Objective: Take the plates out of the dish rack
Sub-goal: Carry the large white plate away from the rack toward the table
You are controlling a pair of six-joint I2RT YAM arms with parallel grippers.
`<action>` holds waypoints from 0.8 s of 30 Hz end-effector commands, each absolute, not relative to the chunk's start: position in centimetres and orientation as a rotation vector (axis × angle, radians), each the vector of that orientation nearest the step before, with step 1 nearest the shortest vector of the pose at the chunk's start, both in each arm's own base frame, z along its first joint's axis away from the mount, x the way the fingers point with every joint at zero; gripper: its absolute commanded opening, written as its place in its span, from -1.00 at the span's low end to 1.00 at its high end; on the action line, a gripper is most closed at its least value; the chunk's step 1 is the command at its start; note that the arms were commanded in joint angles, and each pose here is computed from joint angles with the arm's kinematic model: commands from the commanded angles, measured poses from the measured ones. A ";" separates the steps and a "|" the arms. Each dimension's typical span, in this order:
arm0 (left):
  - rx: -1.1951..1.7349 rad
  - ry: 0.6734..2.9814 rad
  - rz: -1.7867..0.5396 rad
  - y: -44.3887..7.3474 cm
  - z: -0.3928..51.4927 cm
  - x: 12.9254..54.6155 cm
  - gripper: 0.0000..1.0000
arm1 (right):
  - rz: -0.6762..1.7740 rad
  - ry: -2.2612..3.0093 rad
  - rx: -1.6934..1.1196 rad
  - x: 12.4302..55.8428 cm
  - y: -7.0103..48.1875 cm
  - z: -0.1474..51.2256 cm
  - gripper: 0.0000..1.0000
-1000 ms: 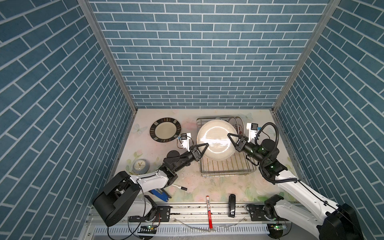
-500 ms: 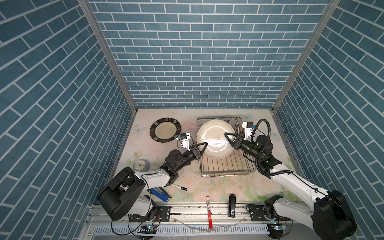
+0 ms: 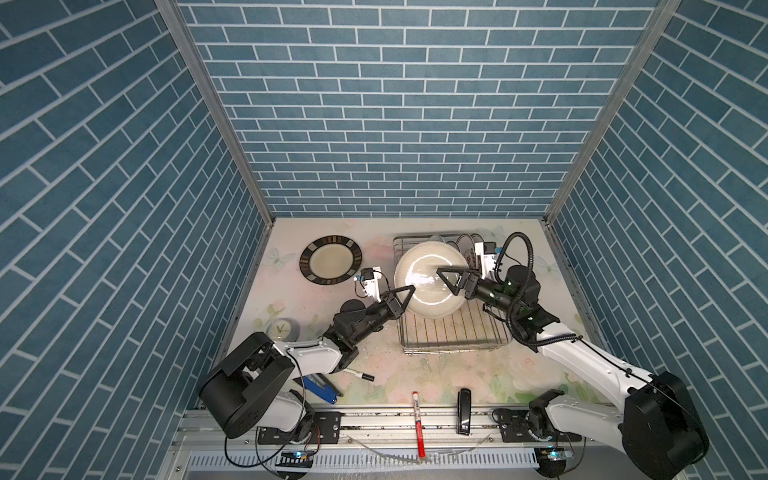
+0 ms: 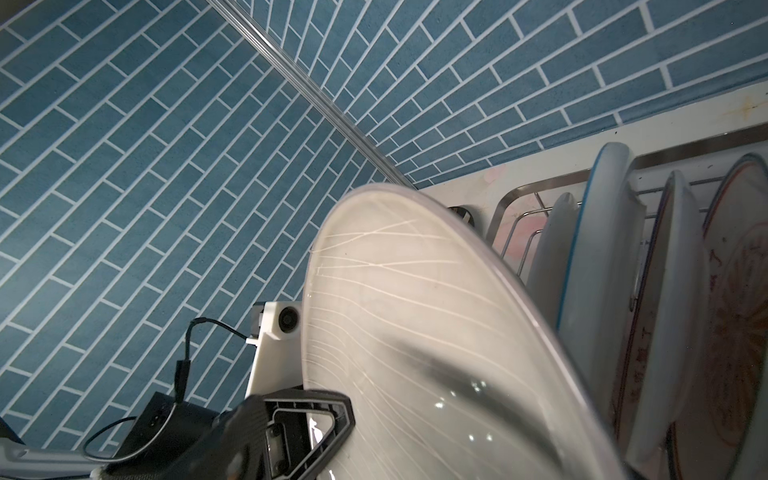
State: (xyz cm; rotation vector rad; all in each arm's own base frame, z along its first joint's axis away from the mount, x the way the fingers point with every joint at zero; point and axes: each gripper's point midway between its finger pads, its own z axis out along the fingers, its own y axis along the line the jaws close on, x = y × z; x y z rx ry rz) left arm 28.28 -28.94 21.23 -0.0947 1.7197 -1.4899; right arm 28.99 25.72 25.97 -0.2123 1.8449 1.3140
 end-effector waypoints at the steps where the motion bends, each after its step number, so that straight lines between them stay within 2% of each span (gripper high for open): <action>1: -0.071 1.527 -1.565 -28.4 26.1 27.7 -1.00 | 1.289 1.748 -0.259 28.8 25.6 29.1 0.97; 13: -0.104 1.474 -1.623 -27.3 26.8 27.9 -1.00 | 1.265 1.732 -0.248 28.6 25.1 29.2 0.97; 24: -0.147 1.446 -1.576 -24.5 27.3 28.3 -1.00 | 1.221 1.699 -0.204 28.6 24.0 29.6 0.97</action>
